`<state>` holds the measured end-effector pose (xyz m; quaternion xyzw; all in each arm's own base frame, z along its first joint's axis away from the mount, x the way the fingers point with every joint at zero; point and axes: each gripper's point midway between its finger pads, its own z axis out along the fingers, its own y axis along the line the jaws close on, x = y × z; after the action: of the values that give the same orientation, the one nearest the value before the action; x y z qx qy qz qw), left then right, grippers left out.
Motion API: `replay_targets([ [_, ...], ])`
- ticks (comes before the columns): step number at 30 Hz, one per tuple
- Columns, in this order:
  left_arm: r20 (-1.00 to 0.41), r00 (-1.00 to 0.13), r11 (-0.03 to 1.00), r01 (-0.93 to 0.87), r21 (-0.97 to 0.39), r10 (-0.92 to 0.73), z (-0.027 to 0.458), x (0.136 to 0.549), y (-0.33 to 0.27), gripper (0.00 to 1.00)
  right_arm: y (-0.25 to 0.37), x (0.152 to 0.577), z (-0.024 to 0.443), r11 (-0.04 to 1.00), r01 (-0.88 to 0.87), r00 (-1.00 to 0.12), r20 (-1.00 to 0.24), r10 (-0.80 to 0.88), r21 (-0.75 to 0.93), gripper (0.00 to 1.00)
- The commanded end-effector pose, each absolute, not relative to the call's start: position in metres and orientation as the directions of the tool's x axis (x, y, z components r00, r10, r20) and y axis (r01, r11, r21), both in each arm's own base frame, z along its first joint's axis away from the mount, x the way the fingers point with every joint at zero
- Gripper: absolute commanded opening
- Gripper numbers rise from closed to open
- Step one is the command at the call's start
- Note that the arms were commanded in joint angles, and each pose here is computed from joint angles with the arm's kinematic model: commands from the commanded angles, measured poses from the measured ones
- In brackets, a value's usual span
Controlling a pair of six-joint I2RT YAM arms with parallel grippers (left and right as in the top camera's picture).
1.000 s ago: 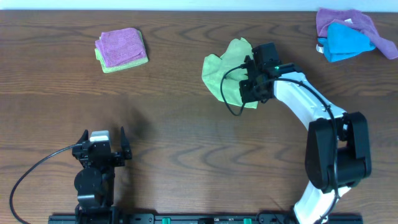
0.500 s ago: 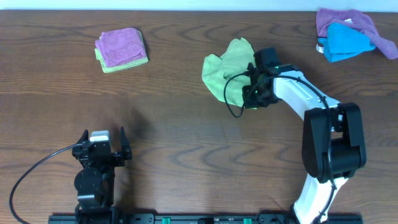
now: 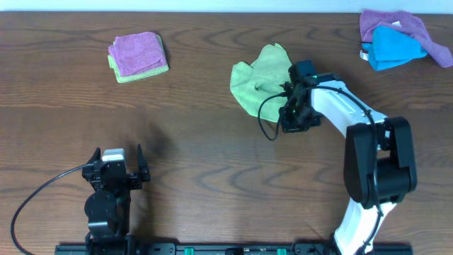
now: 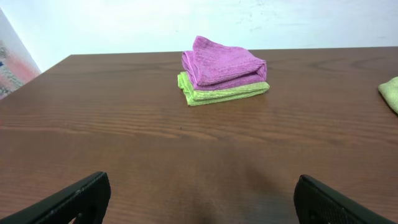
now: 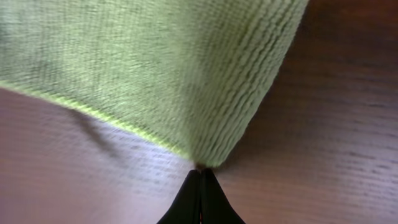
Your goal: Fold the cloth
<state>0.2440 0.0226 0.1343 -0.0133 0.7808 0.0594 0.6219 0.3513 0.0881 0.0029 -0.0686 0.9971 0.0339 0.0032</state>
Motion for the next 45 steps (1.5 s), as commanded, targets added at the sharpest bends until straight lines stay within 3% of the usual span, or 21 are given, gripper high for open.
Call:
replay_targets([
  [1,-0.961,-0.271,0.993,-0.088,0.078,0.052,0.114,0.243,0.022,0.95,0.097,0.354,0.04,0.987,-0.142,-0.986,-0.101,-0.135,0.072,0.01],
  [7,-0.961,-0.271,0.993,-0.088,0.078,0.052,0.114,0.243,0.022,0.95,0.105,0.373,0.086,0.978,-0.189,-0.947,-0.28,-0.158,0.086,0.01],
  [12,-0.961,-0.271,0.993,-0.088,0.078,0.052,0.114,0.243,0.022,0.95,0.109,0.397,0.069,0.976,-0.19,-0.937,-0.316,-0.15,0.102,0.01],
  [23,-0.961,-0.271,0.993,-0.088,0.078,0.052,0.114,0.243,0.022,0.95,0.123,0.438,0.051,0.971,-0.199,-0.936,-0.319,-0.148,0.132,0.01],
  [30,-0.961,-0.271,0.993,-0.088,0.078,0.052,0.114,0.243,0.022,0.95,0.122,0.428,0.021,0.973,-0.185,-0.961,-0.234,-0.15,0.135,0.01],
  [45,-0.961,-0.271,0.993,-0.088,0.078,0.052,0.114,0.243,0.022,0.95,0.117,0.419,0.013,0.977,-0.179,-0.968,-0.198,-0.154,0.113,0.01],
])
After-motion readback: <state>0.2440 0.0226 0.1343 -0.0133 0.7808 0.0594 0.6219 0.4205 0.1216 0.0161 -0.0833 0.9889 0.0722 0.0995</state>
